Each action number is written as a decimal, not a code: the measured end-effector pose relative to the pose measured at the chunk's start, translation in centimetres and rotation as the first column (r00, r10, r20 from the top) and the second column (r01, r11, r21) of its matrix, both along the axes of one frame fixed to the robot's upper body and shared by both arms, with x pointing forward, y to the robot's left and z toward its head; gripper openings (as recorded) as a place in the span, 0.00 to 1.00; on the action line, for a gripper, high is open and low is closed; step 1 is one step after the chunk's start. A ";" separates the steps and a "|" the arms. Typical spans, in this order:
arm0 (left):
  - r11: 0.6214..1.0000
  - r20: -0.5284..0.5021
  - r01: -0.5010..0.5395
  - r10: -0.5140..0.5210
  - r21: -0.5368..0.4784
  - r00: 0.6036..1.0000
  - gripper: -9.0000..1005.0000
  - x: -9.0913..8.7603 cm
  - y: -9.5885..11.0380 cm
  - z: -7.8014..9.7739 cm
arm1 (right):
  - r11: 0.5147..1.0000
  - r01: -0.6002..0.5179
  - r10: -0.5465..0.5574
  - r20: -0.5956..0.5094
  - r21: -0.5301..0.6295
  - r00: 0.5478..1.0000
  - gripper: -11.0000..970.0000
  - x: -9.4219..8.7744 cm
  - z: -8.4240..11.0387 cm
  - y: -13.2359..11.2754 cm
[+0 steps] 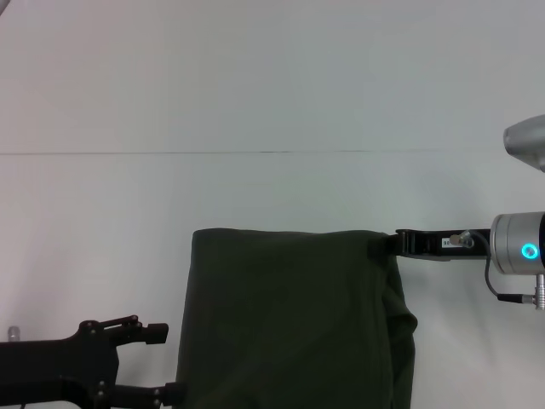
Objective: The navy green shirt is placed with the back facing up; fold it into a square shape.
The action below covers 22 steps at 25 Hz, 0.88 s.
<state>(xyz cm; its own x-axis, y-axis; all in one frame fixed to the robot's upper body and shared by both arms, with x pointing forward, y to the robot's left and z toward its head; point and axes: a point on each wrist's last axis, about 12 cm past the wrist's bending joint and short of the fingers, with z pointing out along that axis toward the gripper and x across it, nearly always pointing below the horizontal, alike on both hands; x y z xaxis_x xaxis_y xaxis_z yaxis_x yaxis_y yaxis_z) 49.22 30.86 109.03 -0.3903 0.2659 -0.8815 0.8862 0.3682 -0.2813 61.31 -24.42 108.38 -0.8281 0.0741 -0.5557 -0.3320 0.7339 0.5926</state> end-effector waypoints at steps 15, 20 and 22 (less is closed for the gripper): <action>1.000 -0.020 -0.013 0.013 -0.022 1.000 0.93 0.4 -0.1 0.3 | 0.997 0.072 -0.072 0.048 0.020 0.996 0.34 -1.0 -0.1 -3.6; 0.999 -0.042 -0.030 0.028 -0.042 0.999 0.93 0.4 0.0 0.5 | 0.994 -0.027 0.003 0.224 0.102 0.975 0.68 -2.0 1.4 -4.7; 0.998 -0.044 -0.034 0.032 -0.047 0.999 0.93 0.4 0.1 0.5 | 0.991 -0.098 0.067 0.307 0.087 0.949 0.74 -2.5 1.7 -4.6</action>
